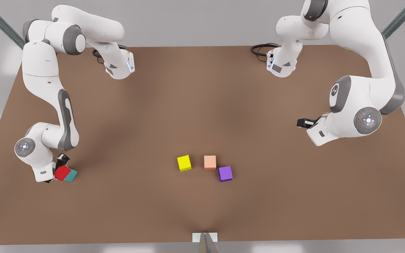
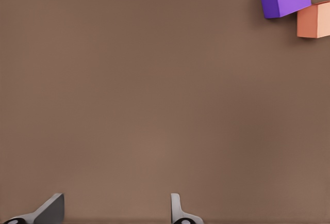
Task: Pick up red wooden cube and pass to hand red wooden cube and place in blue wooden cube
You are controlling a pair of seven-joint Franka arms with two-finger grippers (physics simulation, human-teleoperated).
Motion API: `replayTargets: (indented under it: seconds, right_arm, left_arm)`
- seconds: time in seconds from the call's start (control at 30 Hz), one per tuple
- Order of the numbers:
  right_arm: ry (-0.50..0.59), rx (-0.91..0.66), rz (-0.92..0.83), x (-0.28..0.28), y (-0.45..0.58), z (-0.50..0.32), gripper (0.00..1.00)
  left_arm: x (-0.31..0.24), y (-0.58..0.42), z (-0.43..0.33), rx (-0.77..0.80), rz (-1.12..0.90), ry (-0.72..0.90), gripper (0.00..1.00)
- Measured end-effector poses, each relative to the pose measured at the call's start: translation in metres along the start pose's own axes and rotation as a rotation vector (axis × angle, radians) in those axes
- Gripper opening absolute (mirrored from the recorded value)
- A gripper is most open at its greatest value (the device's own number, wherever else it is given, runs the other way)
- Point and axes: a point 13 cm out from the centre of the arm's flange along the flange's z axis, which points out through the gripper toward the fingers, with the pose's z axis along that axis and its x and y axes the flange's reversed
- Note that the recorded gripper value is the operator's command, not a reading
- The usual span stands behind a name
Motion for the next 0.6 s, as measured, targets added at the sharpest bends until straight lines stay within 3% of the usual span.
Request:
replayTargets:
  seconds: [0.6]
  right_arm:
    - [-0.009,0.018,0.103,-0.006,-0.009,-0.024,1.0]
  left_arm:
    - [-0.002,0.0,0.005,0.001,-0.018,0.01,1.0]
